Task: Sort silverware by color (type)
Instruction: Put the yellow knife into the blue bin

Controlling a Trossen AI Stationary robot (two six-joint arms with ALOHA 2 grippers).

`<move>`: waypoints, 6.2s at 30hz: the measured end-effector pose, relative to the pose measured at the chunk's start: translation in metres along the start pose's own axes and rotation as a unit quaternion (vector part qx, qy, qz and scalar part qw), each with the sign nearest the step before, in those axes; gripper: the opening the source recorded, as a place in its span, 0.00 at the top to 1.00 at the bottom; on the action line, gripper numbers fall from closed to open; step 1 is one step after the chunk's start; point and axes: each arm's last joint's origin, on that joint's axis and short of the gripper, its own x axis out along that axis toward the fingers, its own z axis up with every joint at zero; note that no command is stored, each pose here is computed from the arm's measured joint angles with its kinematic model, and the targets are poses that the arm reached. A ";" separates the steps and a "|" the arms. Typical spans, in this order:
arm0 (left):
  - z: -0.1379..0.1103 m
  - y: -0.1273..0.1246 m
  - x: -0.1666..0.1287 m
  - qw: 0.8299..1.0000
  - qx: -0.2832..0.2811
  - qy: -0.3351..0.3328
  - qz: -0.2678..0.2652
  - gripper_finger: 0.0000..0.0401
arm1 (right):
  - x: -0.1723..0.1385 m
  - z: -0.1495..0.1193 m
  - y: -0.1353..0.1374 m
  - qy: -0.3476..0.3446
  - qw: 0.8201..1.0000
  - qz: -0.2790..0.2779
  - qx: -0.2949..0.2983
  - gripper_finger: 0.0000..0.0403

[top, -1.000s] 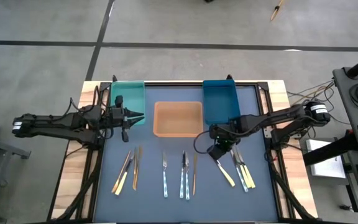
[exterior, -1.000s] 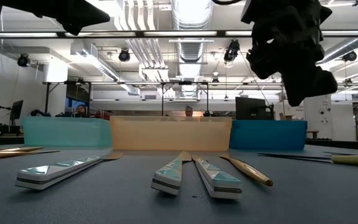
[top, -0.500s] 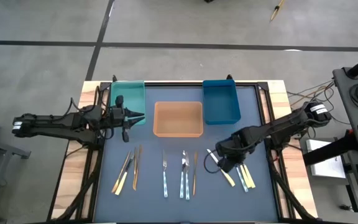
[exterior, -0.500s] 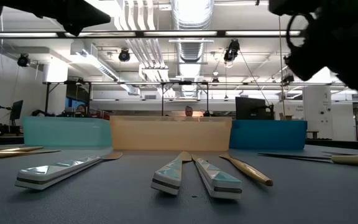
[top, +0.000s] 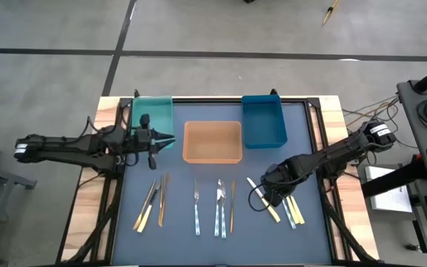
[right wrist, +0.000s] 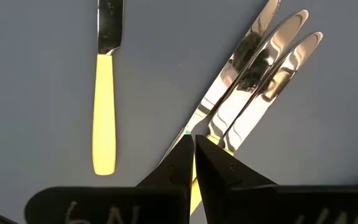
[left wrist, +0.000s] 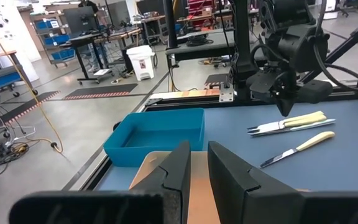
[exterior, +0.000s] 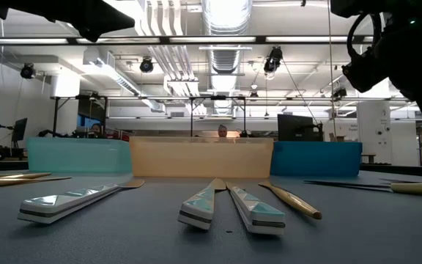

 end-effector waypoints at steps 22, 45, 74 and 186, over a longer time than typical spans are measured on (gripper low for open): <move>-0.001 -0.001 0.004 1.000 0.003 0.001 0.000 0.90 | 0.000 0.001 0.000 -0.022 0.999 -0.008 0.037 0.70; 0.000 -0.001 0.004 1.000 0.003 0.001 0.000 0.90 | 0.009 -0.011 -0.001 -0.011 0.998 -0.021 0.052 0.61; 0.000 -0.001 0.004 1.000 0.003 -0.001 0.000 0.90 | 0.042 -0.031 -0.009 -0.001 0.997 -0.020 0.071 0.65; 0.000 -0.001 0.004 1.000 0.003 0.000 0.000 0.90 | 0.050 -0.025 -0.002 -0.057 0.996 0.056 -0.025 0.98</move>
